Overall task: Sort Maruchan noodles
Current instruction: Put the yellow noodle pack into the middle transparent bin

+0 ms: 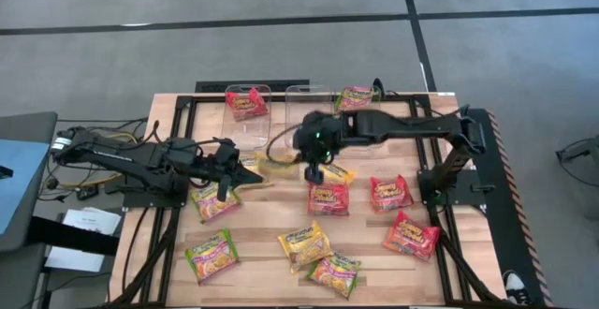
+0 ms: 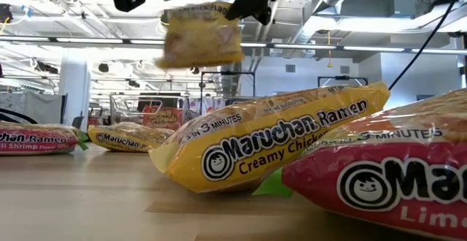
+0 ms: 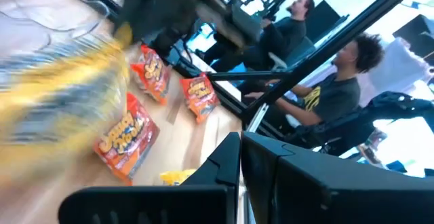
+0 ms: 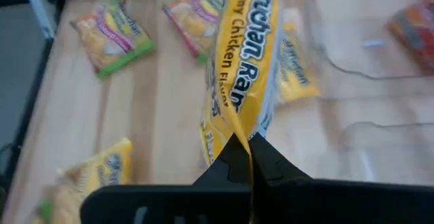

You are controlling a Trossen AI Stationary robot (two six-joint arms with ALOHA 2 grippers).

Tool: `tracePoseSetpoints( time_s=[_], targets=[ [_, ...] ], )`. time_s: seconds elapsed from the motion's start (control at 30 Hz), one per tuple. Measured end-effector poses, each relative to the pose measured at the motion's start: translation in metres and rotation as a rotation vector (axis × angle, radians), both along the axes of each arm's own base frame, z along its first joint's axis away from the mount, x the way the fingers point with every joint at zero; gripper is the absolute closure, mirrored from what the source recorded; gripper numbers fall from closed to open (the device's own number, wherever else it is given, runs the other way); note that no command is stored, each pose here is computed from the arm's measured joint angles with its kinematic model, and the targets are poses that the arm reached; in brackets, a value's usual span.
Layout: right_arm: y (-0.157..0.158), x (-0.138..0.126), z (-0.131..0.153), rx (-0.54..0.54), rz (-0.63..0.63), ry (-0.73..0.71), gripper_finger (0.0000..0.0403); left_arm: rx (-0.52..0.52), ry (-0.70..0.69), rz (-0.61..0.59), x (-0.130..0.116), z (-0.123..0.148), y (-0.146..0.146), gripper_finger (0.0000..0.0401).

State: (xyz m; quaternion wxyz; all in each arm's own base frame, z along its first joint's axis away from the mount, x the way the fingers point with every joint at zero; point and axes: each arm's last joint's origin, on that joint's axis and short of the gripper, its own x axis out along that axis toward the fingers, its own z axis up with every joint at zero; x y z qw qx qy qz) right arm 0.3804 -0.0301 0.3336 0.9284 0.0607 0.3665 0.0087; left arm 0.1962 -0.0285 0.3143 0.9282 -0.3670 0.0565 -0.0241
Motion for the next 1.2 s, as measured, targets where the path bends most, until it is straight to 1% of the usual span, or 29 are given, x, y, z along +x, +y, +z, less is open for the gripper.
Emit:
tracePoseSetpoints(
  time_s=[0.03,0.1,0.17,0.27,0.5,0.9,1.03,1.2],
  targets=[
    [-0.007,0.0,0.003,-0.016,-0.005,-0.018,0.0402,0.006,-0.001,0.003,0.0,0.0,0.0,0.0401],
    [-0.02,-0.008,0.005,-0.042,-0.016,0.006,0.0402,0.009,-0.016,0.006,-0.001,0.002,0.0,0.0401],
    [-0.034,-0.011,0.007,-0.07,-0.028,-0.004,0.0402,0.008,-0.027,0.015,0.0,0.003,0.001,0.0401],
    [-0.054,-0.019,0.005,-0.104,-0.042,0.036,0.0402,0.006,-0.041,0.029,0.0,0.004,0.004,0.0401],
    [-0.097,-0.034,0.006,-0.187,-0.067,0.057,0.0402,0.006,-0.045,0.071,0.001,0.004,0.012,0.0401],
    [-0.174,-0.074,0.005,-0.267,-0.115,0.074,0.0402,0.008,-0.044,0.158,0.002,0.004,0.028,0.0401],
    [-0.197,-0.082,-0.004,-0.246,-0.091,0.067,0.0402,0.041,-0.044,0.202,0.001,0.004,0.036,0.0401],
    [-0.217,-0.076,-0.027,-0.257,-0.077,0.098,0.0403,0.072,-0.041,0.265,0.0,0.004,0.049,0.0401]
  ],
)
